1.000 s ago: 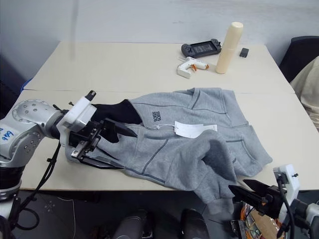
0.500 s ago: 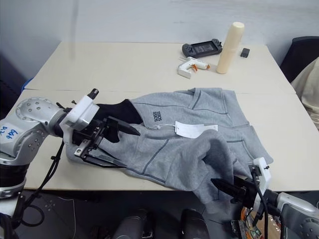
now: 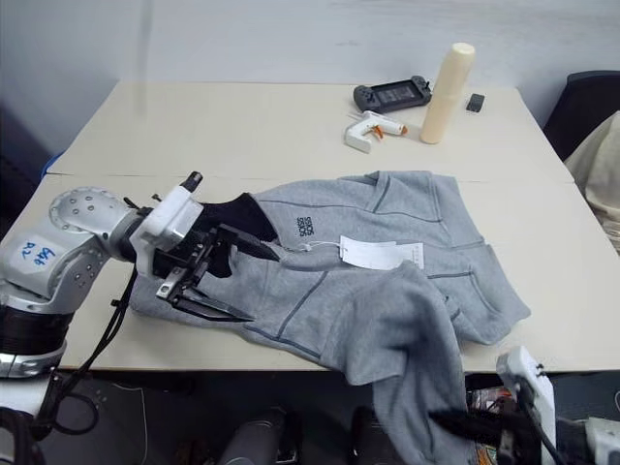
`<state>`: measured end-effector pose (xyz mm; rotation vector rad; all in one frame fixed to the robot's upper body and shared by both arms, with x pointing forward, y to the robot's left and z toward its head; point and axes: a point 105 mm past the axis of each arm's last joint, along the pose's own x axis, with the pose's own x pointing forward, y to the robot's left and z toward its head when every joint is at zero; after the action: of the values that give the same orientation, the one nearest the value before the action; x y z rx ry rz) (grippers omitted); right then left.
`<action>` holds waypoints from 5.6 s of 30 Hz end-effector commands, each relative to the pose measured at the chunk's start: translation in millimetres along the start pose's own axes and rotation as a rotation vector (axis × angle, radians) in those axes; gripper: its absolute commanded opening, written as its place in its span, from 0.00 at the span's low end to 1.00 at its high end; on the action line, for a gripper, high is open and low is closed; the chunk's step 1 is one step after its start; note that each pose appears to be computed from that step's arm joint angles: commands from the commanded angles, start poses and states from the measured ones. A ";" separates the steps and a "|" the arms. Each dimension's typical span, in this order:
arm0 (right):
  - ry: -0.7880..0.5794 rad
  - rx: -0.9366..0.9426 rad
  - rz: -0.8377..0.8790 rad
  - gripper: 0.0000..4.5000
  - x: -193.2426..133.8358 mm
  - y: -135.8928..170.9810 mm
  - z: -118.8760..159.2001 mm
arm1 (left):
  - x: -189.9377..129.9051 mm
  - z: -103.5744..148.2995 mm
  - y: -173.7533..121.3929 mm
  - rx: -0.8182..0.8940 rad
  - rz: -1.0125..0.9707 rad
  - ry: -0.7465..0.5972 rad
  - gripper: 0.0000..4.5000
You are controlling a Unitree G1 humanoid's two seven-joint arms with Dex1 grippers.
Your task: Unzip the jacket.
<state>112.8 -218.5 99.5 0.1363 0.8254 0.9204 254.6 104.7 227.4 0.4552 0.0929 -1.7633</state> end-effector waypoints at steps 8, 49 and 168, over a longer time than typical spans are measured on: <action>0.221 -0.292 -0.187 0.00 -18.0 -40.4 -22.4 | -4.2 3.8 11.4 0.072 0.040 0.025 1.00; -0.282 -1.131 -0.547 0.59 137.9 -44.0 207.2 | 5.2 -33.2 86.2 0.151 0.204 0.106 1.00; -0.522 -0.651 -1.784 0.01 -249.5 -182.5 218.0 | 1.9 -156.0 85.3 -0.042 0.428 0.276 1.00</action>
<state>318.2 -451.1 285.2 -0.7882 -0.0253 -0.4735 378.0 108.1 123.6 0.6385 0.0818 -1.3029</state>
